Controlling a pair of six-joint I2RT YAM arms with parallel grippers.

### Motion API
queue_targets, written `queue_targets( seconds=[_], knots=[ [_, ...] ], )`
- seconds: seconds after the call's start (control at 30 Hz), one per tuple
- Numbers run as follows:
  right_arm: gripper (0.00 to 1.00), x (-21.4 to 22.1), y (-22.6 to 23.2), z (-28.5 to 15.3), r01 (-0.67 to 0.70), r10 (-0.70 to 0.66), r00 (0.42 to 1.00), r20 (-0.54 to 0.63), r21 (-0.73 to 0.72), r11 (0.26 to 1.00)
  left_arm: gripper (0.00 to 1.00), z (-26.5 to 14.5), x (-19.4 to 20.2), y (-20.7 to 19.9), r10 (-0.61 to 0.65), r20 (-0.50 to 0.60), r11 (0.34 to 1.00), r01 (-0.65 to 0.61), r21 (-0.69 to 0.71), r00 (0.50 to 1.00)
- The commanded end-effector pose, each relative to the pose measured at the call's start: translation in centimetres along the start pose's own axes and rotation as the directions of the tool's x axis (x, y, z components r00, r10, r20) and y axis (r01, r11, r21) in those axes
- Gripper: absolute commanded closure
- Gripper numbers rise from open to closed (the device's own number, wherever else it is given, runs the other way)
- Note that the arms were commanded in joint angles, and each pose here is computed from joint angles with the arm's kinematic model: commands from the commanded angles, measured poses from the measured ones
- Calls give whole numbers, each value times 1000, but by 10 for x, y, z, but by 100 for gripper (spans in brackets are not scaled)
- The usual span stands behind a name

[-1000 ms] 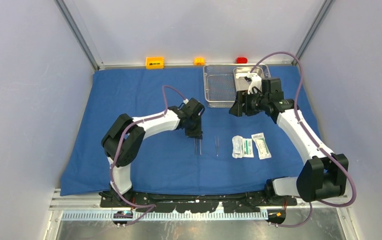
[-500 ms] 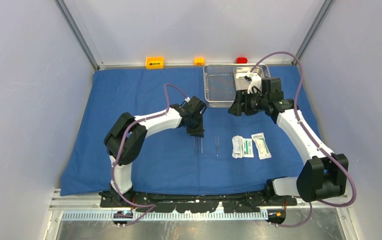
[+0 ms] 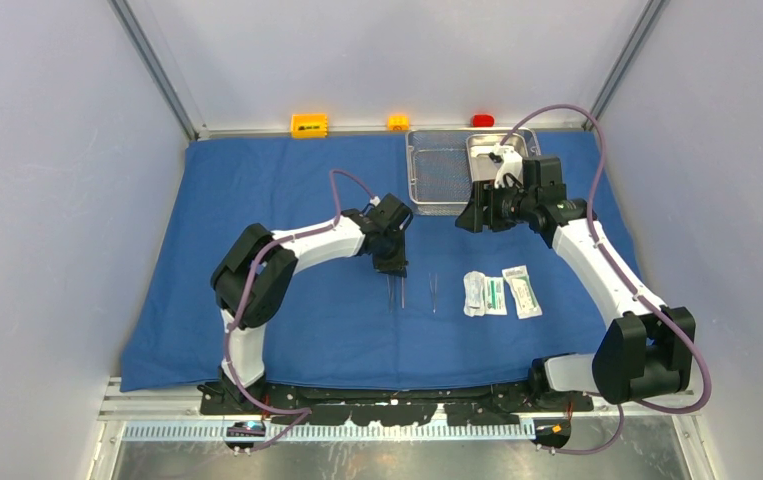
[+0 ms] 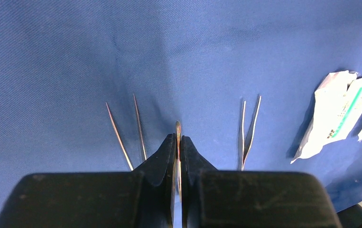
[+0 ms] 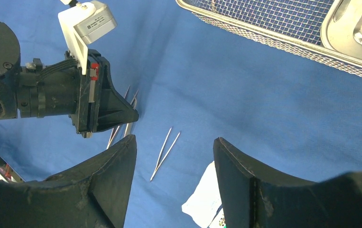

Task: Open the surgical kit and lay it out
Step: Place the medical item in the surgical kit.

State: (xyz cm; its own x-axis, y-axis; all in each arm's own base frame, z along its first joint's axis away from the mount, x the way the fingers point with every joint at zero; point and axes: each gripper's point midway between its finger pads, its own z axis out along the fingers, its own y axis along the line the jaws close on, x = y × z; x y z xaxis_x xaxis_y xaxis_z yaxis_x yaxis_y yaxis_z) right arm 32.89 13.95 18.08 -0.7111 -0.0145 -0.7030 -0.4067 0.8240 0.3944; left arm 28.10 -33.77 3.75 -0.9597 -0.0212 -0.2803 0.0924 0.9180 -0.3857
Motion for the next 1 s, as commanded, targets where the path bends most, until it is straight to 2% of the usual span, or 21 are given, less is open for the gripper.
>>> queue_targets(
  seconds=[0.0, 0.73, 0.97],
  knots=[
    [35, -15, 6, -7, 25, -24, 998, 64, -17, 1000, 96, 0, -4, -9, 5, 8, 1000, -5, 25, 1000],
    [35, -14, 6, -6, 14, -13, 998, 65, -21, 1000, 82, 2, -4, -11, -6, 6, 1000, 5, 26, 1000],
    [35, -13, 5, -5, 12, -11, 998, 66, -20, 1000, 74, -1, -7, -13, -6, 13, 999, 5, 33, 1000]
  ],
)
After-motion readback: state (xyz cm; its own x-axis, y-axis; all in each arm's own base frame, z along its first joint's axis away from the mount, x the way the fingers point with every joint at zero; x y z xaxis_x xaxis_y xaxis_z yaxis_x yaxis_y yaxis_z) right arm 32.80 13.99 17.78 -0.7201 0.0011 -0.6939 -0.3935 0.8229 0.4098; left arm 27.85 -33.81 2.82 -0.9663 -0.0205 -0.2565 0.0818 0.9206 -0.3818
